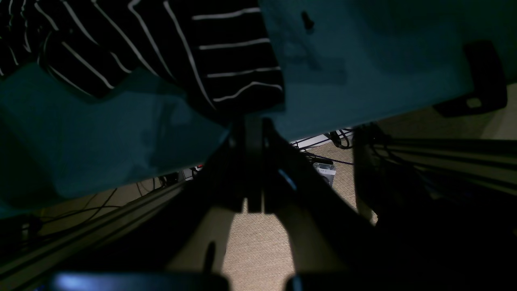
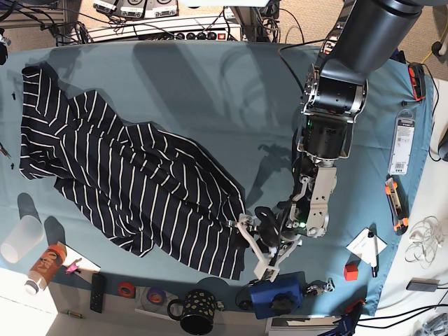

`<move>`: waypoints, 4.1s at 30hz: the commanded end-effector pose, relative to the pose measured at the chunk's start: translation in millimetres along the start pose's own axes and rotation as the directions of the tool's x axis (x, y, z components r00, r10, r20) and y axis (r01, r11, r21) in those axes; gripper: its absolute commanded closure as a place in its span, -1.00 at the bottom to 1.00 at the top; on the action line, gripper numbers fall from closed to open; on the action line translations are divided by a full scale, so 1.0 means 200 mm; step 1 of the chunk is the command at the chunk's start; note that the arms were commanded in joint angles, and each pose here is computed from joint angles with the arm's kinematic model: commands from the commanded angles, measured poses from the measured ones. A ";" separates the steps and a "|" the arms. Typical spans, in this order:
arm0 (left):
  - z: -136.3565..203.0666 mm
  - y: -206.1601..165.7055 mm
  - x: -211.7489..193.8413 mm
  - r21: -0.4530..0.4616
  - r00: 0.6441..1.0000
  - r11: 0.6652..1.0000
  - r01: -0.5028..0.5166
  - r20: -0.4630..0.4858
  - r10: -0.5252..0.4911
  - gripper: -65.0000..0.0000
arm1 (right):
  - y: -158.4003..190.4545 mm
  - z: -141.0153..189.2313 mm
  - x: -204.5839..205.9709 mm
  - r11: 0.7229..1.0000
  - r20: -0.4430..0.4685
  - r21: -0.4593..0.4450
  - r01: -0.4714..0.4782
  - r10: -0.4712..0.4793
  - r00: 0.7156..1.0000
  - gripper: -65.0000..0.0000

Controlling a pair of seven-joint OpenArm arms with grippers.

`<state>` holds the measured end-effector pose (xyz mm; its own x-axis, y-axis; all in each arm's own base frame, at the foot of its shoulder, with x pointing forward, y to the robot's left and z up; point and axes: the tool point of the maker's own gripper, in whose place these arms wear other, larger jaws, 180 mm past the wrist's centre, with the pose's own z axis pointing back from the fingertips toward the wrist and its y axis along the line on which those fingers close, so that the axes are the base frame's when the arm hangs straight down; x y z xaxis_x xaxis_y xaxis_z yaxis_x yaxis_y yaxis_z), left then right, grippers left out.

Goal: Layout the t-shirt on the table in an organized manner, then fold the t-shirt properly

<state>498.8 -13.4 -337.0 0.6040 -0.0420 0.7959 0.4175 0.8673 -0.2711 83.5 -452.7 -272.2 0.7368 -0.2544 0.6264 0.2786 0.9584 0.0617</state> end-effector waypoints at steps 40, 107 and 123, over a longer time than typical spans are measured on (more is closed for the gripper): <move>0.35 -0.35 0.33 -0.249 0.990 0.960 0.127 -0.025 -0.137 1.00 | 0.06 0.04 0.14 0.998 0.101 0.066 -0.021 0.015 0.995 1.00; 2.16 0.63 -0.74 0.339 0.981 0.930 -0.144 0.175 0.088 0.02 | 0.02 -0.32 -0.01 0.936 0.096 0.201 0.289 -0.313 0.945 0.23; 2.16 0.61 -0.71 0.317 0.975 0.937 -0.150 0.202 0.087 0.02 | 0.23 -0.62 -0.15 0.933 -0.083 0.230 0.276 -0.264 0.961 0.23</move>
<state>166.1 312.1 -262.8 0.5260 0.1559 0.8361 0.0600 0.9738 -0.2193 155.4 -413.8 -382.2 0.6549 -0.5285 0.5402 0.3136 0.8404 0.4420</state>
